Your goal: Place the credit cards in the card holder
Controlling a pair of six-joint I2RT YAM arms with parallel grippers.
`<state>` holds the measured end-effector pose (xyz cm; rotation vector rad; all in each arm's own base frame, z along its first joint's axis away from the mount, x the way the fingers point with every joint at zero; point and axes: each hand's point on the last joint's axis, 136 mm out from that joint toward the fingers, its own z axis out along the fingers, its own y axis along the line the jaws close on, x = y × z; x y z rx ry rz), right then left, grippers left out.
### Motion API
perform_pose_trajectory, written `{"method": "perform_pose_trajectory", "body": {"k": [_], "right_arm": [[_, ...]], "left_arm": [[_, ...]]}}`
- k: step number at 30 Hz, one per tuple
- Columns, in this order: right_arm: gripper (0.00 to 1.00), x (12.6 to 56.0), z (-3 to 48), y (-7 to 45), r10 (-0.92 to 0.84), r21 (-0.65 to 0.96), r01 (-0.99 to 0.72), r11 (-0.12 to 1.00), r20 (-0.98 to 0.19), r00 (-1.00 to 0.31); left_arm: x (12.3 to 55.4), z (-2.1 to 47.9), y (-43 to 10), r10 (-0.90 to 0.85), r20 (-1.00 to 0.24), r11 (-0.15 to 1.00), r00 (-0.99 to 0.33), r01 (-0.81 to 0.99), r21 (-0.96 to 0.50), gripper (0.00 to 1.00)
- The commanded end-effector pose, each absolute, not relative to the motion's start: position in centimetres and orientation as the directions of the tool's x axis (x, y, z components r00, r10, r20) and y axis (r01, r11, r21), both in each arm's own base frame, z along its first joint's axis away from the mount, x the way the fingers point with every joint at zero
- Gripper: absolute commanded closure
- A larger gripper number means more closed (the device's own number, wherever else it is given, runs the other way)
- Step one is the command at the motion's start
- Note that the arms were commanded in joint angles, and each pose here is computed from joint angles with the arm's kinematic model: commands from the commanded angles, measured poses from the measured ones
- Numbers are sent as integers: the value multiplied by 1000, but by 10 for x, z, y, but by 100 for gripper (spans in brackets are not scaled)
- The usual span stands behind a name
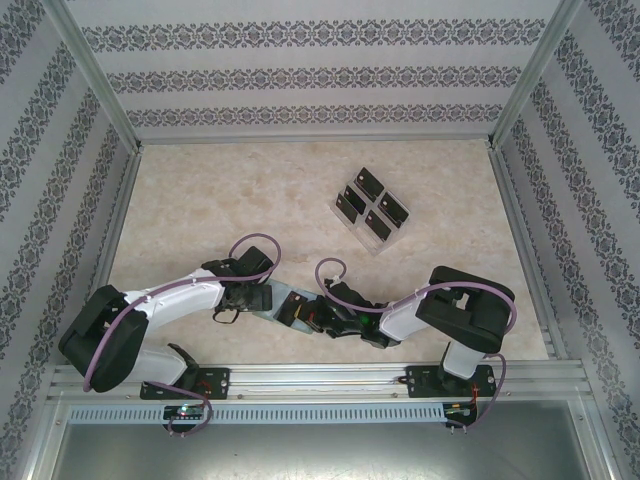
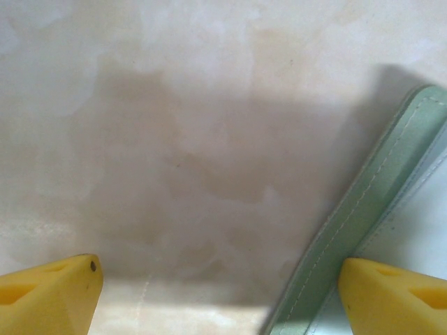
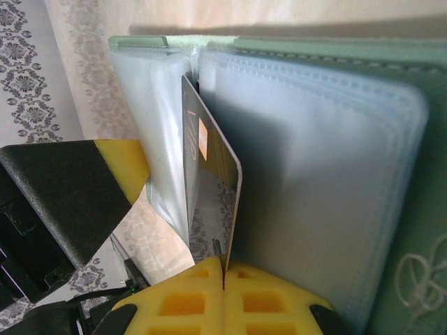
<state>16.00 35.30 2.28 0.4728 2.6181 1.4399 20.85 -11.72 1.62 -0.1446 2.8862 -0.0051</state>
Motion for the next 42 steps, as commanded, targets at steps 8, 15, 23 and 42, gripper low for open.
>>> {"method": "perform_pose_trajectory", "body": {"k": [8,15,23,42], "right_arm": [[100,133,-19,340,292,727,312,612,159,-943],[100,140,-24,339,308,727,326,604,165,-937],[100,145,-28,337,264,723,304,620,172,-949],[70,149,-22,338,211,710,245,660,138,-968]], "left_arm": [[201,13,-115,-60,-219,998,-974,-66,23,11],[200,13,-114,-59,-215,997,-975,-66,26,11],[200,14,-114,-59,-218,998,-974,-65,22,11],[204,23,-115,-76,-243,997,-967,-79,4,11]]}}
